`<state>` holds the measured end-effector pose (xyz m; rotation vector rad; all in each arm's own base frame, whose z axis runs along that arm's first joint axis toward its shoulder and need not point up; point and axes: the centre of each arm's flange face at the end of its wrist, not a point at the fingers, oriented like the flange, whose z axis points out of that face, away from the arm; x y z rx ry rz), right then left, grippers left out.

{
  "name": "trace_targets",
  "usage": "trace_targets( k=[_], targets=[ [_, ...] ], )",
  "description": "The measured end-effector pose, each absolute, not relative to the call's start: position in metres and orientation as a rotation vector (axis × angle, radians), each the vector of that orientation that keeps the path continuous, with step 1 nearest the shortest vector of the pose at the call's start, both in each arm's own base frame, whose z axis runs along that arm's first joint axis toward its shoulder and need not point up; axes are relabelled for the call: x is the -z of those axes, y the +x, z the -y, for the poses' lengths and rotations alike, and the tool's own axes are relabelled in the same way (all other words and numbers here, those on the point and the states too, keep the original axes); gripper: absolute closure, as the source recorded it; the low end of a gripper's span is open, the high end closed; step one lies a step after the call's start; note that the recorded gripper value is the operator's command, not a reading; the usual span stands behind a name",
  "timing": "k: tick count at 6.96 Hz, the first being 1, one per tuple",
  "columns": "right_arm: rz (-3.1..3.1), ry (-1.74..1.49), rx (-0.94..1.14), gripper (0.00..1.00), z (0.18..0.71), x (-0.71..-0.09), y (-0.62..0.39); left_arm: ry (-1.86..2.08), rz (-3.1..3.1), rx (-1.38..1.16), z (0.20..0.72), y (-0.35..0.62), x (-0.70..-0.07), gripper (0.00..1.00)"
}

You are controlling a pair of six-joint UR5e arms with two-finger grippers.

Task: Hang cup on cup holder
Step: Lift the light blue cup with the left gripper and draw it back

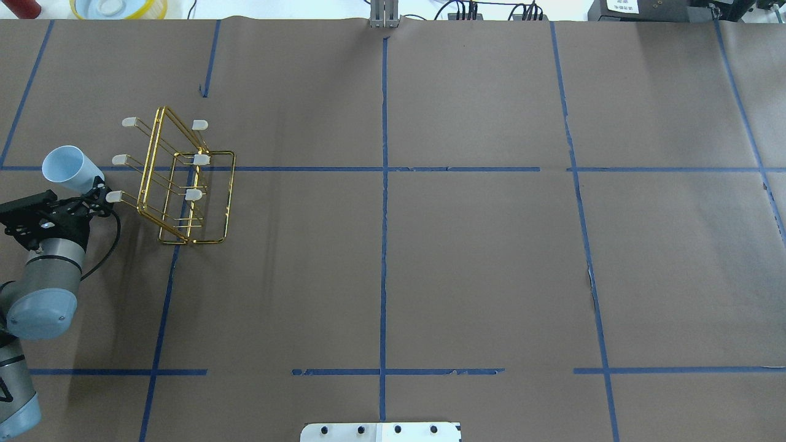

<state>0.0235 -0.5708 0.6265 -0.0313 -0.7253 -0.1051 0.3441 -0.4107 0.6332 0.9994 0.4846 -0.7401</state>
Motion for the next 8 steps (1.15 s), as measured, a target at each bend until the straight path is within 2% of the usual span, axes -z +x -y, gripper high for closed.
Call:
trace_targets(
  k=[8],
  targets=[
    [0.725,-0.030,0.105,0.00,0.571,-0.626,0.024,0.983,-0.459,0.783,0.447,0.346,-0.639,0.00]
  ],
)
